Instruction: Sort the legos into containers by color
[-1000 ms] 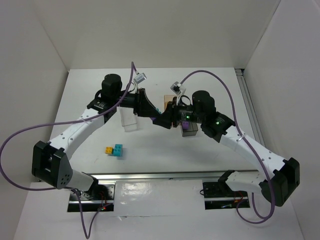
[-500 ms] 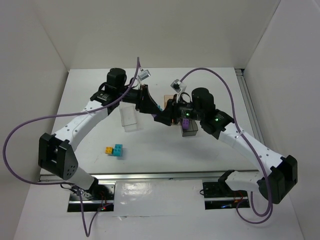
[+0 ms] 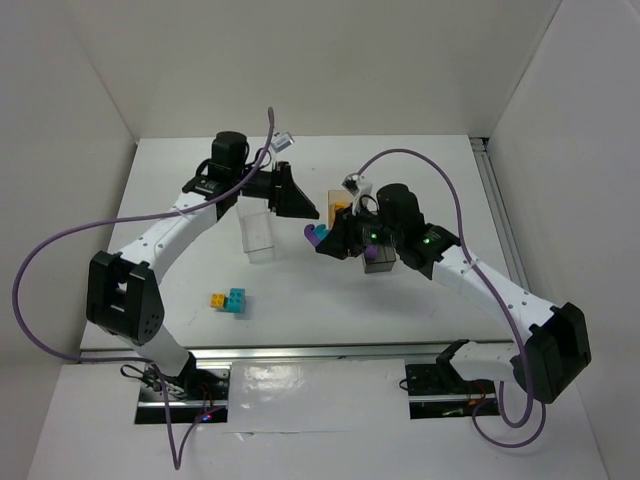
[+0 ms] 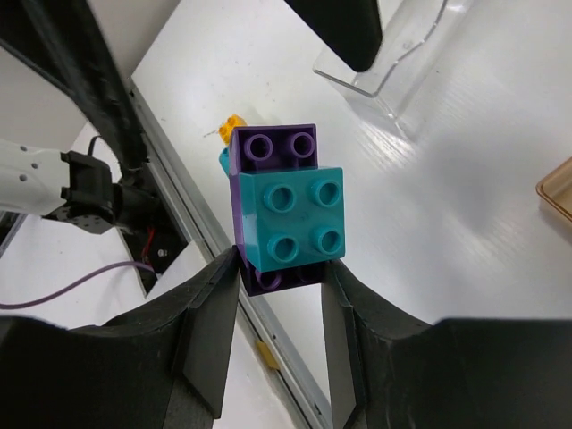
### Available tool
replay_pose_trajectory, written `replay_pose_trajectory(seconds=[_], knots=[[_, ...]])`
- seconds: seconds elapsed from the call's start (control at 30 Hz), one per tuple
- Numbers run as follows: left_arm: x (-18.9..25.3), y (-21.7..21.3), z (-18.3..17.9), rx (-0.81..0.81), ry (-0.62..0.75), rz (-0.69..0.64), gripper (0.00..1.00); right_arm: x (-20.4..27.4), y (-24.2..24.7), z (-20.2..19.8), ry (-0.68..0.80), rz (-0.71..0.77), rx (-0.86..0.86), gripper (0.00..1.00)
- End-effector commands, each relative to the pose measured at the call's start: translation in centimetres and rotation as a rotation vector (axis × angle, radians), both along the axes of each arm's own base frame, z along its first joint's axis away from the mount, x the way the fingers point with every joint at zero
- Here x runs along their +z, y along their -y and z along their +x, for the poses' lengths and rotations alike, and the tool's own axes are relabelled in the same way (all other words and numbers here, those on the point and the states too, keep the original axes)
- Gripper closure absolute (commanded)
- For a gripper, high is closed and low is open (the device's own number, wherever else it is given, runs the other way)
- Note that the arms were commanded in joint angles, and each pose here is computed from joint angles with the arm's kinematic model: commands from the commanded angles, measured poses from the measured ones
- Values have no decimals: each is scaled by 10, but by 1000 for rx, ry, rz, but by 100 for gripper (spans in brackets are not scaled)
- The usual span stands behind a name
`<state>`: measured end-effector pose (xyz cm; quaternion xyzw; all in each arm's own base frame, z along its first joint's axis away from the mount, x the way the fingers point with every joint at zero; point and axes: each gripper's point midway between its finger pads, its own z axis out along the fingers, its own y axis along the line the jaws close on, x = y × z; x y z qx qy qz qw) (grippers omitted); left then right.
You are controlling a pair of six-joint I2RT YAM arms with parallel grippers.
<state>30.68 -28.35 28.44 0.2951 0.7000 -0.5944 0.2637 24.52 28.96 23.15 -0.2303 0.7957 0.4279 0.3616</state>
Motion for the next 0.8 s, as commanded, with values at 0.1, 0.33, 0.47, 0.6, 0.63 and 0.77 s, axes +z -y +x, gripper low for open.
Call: replay_pose_trajectory(seconds=[0.1,0.33,0.47,0.6,0.63,0.77], knots=[[13,2,5,18,60,-16,20,-5,13,6,-3,-40,-68,98],[12,-19,10,267,36,29,27,7,29,4,36,-29,-132,98],[6,-24,-9,299,4,-14,23,16,27,-4,39,0,-105,98],[1,-20,-31,212,-30,-112,23,24,27,-11,44,27,-71,98],[3,-20,-33,193,5,-134,22,26,25,-12,51,38,-59,98],[2,-17,-46,79,43,-179,22,33,22,-25,52,71,6,98]])
